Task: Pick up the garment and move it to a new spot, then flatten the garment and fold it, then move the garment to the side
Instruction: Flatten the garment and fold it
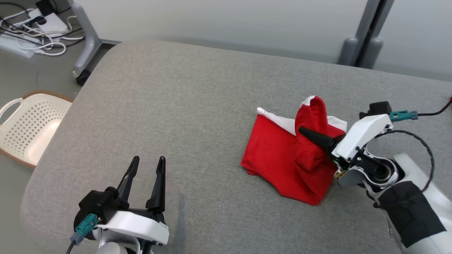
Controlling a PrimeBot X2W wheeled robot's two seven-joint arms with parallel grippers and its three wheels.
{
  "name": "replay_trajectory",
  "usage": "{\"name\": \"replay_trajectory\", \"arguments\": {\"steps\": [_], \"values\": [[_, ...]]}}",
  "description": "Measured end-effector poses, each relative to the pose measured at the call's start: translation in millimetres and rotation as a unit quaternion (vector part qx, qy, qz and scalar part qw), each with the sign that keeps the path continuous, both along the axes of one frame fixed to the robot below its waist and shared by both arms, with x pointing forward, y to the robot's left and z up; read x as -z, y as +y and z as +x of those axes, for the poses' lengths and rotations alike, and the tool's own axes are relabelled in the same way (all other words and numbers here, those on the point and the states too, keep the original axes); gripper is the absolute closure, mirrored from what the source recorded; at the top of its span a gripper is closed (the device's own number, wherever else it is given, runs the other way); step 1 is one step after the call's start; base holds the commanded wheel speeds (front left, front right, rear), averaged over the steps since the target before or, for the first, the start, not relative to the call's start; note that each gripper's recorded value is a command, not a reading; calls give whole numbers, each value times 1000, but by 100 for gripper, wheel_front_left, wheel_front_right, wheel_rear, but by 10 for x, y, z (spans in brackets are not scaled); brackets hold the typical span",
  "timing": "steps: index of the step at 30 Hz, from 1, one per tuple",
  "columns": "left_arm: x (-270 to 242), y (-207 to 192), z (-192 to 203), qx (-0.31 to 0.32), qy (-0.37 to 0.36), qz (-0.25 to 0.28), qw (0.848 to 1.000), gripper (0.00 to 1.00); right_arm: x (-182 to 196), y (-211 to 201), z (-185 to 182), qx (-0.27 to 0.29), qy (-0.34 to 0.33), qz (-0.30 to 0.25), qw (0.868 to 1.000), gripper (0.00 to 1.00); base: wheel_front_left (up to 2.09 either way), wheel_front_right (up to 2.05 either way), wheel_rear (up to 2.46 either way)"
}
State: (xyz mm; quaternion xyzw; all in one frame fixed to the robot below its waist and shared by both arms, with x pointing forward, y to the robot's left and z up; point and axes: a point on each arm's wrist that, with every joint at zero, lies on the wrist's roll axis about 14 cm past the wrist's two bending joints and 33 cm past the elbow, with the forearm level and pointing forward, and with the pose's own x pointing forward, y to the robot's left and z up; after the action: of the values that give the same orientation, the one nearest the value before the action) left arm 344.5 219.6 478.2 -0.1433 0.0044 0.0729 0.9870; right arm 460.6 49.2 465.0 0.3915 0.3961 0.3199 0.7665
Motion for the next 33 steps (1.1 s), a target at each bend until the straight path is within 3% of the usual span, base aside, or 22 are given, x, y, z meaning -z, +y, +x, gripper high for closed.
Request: {"name": "replay_trajectory", "arguments": {"steps": [13, 16, 17, 26, 33], "values": [[33, 141, -78, -29, 6, -1, 1000, 0, 131, 400, -25, -34, 16, -18, 999, 97, 0, 0, 0], [33, 145, -63, -30, 7, -1, 1000, 0, 154, 417, -16, -33, 18, -20, 999, 59, 0, 0, 0], [20, 144, -43, -29, 5, 1, 1000, 0, 140, 439, -14, -34, 18, -18, 999, 0, 0, 0, 0], [-3, 81, 12, -16, -1, 0, 1000, 0, -94, 418, -47, -25, 3, 17, 1000, 0, 0, 0, 0], [-40, -12, 35, 2, -9, 0, 1000, 0, -270, -46, 52, 27, -53, 13, 998, 0, 0, 0, 0]]}}
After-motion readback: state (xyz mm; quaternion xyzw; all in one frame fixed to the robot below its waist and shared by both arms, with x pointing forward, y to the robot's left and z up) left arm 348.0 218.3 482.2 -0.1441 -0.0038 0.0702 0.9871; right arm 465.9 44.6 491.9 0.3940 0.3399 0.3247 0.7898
